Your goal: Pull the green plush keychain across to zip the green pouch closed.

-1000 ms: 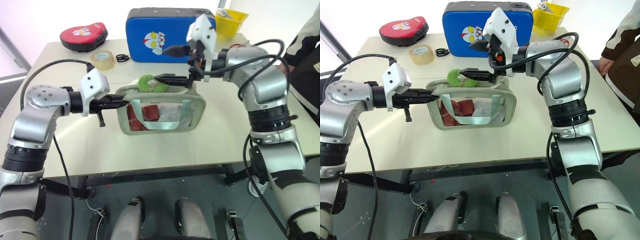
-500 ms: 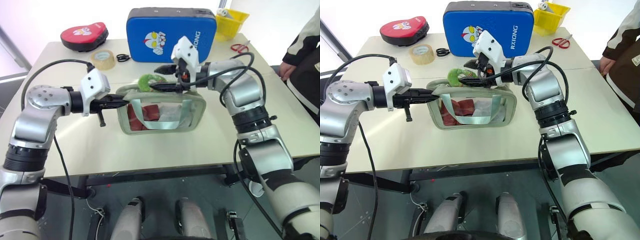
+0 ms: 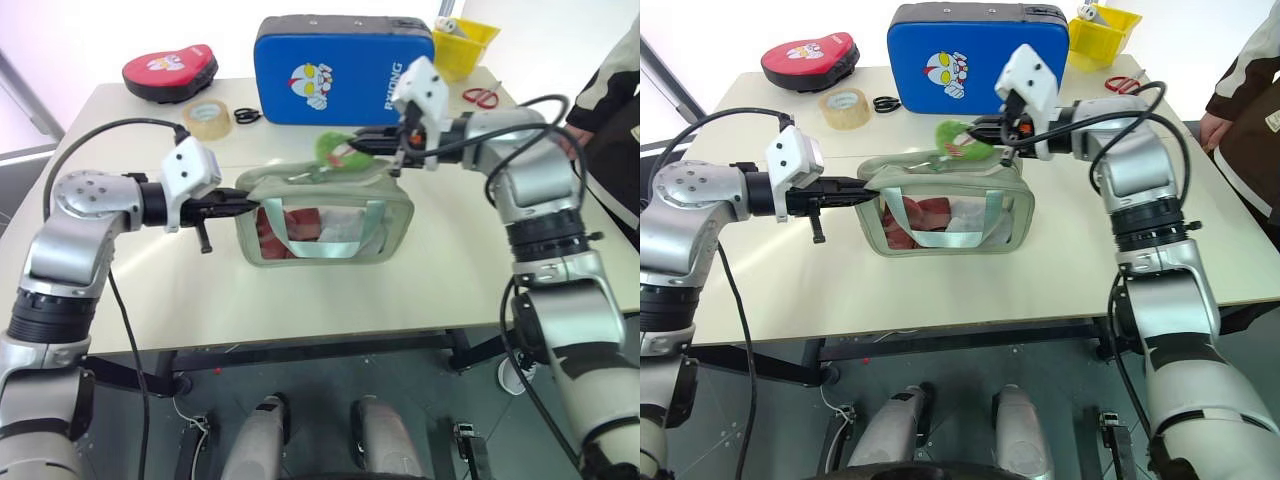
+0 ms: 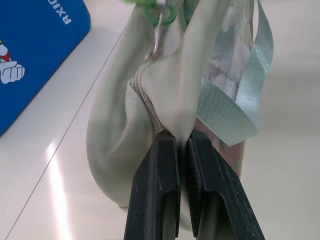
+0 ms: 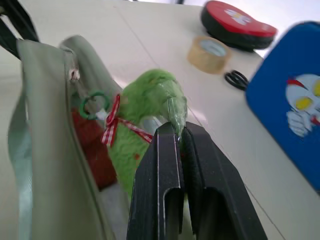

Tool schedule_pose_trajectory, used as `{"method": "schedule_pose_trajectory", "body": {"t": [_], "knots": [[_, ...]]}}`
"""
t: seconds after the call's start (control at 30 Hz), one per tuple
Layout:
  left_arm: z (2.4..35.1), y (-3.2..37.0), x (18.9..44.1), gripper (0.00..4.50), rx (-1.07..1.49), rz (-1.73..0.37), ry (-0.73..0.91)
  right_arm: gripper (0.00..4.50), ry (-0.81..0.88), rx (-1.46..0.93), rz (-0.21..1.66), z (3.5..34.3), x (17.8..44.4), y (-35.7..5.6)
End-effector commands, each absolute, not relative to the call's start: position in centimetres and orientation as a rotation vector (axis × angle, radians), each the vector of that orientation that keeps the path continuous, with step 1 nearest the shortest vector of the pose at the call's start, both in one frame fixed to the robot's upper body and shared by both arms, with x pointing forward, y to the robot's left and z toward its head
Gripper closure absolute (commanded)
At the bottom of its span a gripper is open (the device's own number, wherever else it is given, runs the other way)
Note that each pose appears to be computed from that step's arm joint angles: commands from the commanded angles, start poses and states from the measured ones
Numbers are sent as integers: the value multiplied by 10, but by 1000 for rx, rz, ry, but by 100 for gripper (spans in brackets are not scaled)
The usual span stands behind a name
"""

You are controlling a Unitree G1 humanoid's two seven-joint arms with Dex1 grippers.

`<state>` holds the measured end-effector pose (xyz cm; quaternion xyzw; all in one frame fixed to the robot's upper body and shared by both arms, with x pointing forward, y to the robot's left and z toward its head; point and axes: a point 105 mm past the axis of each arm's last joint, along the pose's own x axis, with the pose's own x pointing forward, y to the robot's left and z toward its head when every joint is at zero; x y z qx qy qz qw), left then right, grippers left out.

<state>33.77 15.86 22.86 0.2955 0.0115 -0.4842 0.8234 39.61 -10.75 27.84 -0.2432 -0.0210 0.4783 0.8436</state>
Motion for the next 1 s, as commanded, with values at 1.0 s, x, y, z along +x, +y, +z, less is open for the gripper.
{"method": "schedule_pose_trajectory", "body": {"t": [1.0], "knots": [[220,151,334,450,616,-1034,39,445,273,-104,575,134,392,-190]]}}
